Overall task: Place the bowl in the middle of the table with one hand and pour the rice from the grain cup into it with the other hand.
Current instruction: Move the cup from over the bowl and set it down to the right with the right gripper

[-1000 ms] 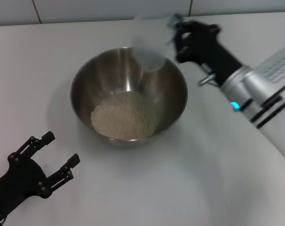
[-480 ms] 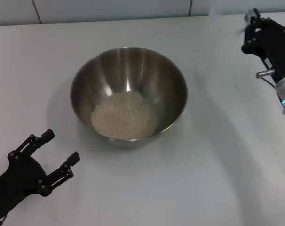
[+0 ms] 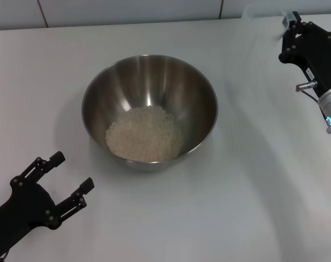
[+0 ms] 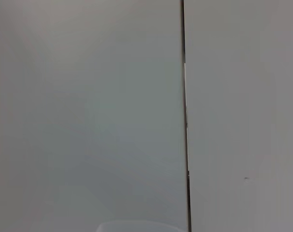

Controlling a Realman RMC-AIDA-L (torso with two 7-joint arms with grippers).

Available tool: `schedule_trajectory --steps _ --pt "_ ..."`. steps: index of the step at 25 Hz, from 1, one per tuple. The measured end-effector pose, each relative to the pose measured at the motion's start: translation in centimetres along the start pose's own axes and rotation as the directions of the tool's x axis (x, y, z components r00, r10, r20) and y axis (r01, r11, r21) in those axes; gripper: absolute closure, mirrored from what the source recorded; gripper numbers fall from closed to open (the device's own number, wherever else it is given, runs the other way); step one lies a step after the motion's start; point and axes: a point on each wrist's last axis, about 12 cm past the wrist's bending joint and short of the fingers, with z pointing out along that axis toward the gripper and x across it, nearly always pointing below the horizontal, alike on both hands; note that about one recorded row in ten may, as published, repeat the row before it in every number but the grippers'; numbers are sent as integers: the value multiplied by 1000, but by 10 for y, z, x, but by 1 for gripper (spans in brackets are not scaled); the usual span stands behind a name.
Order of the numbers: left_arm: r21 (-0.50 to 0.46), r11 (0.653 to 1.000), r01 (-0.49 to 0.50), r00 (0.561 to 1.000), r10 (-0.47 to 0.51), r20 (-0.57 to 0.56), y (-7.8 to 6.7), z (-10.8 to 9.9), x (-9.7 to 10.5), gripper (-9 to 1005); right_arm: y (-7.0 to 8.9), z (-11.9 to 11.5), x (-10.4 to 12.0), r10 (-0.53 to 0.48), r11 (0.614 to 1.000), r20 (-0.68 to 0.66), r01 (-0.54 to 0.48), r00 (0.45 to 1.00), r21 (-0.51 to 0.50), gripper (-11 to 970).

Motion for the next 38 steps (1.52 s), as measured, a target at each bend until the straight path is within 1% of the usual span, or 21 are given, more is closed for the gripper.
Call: schedule_trajectory --steps 4,5,7,10,19,30,38 --pt "1 1000 0 1000 0 2 0 0 0 169 1 0 4 -1 1000 -31 1 1000 -2 876" --pt "0 1000 1 1000 -1 2 -1 -1 0 169 3 -1 9 -7 1000 -72 7 997 -9 874" --pt "0 1000 1 1000 -1 2 -1 -1 0 169 3 -2 11 -10 1000 -89 9 996 -15 870" --pt "2 1000 1 1000 -1 5 -1 -1 0 169 6 -3 21 -27 999 -167 22 986 -36 865" --pt "8 1000 3 1000 -3 15 -1 -1 -2 169 7 -10 32 -75 996 -249 61 966 -63 848" --pt "9 1000 6 1000 -6 16 -2 -2 -2 169 10 -11 35 -87 994 -269 65 959 -89 828" --pt "9 1000 16 1000 -16 18 -4 -3 -1 169 10 -12 36 -85 994 -276 63 957 -87 813"
